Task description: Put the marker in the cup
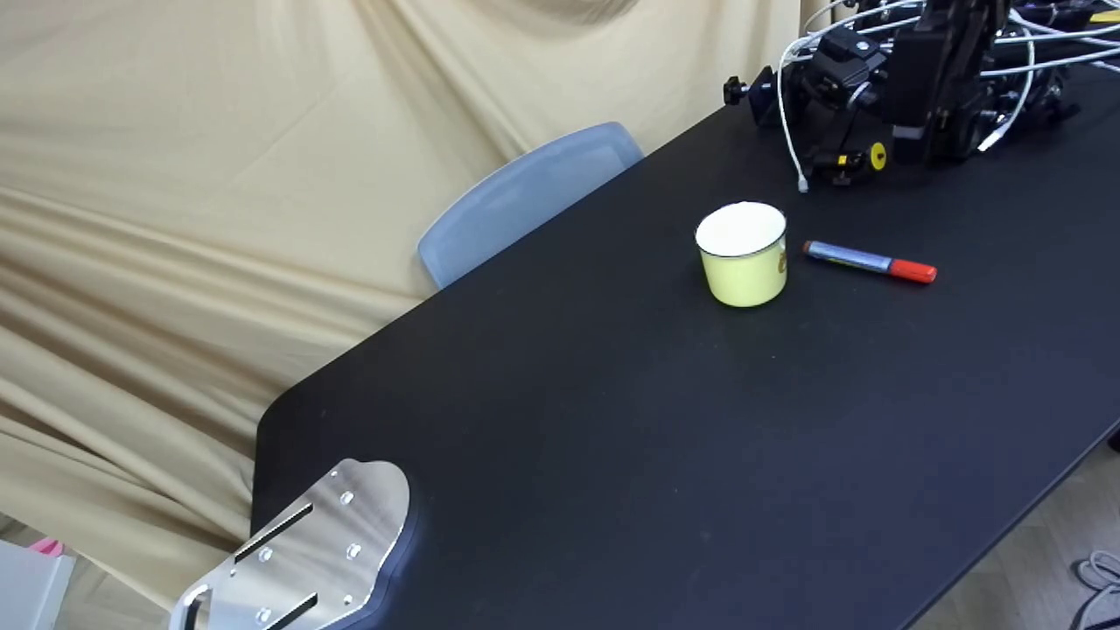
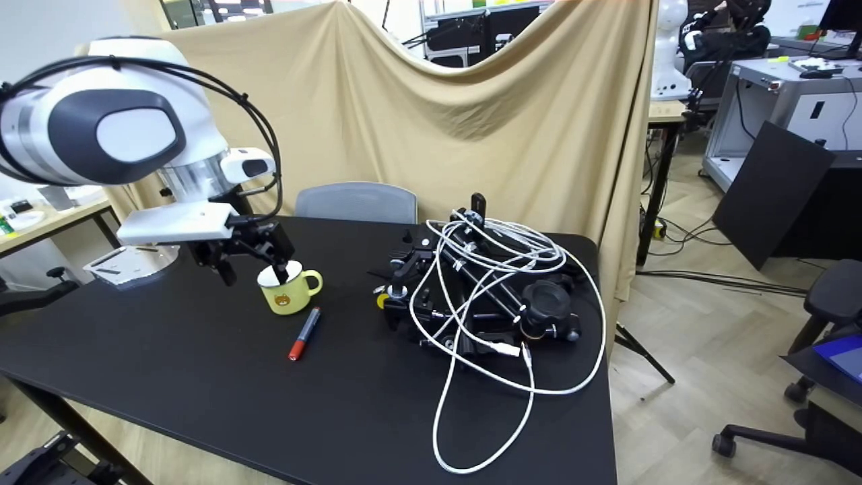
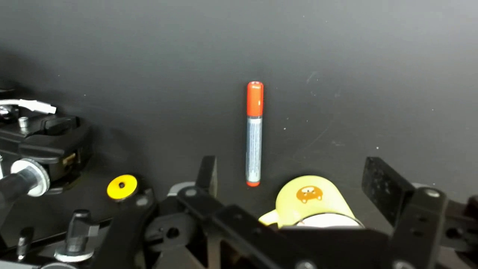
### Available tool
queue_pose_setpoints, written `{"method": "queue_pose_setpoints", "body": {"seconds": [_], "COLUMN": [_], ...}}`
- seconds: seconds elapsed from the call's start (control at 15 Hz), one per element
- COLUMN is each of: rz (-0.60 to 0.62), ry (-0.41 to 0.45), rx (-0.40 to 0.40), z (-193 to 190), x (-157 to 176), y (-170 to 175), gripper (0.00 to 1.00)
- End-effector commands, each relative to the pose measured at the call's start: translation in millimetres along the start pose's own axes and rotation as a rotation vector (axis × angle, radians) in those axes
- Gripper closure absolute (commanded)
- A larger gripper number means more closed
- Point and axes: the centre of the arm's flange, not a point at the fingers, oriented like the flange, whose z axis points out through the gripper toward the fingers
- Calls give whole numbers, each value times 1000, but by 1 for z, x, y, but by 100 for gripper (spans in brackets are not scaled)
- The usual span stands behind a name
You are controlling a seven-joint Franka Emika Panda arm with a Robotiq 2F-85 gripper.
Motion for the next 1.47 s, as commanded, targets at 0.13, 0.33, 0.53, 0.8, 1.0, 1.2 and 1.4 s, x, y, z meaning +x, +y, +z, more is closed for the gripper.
{"method": "queue_pose_setpoints", "body": {"seconds": [0.13, 0.33, 0.53, 0.8, 1.0, 1.2, 1.4], "rz": [-12, -6, 12, 13, 12, 27, 34], "ry": [-16, -13, 2, -6, -30, -42, -55], "rx": [4, -1, -7, -7, -8, -3, -2], "z": [10, 21, 38, 63, 82, 101, 119], "x": [-3, -5, -8, -14, -15, -14, -13], "y": [-1, 2, 5, 12, 17, 18, 20], "gripper": [0, 0, 0, 0, 0, 0, 0]}}
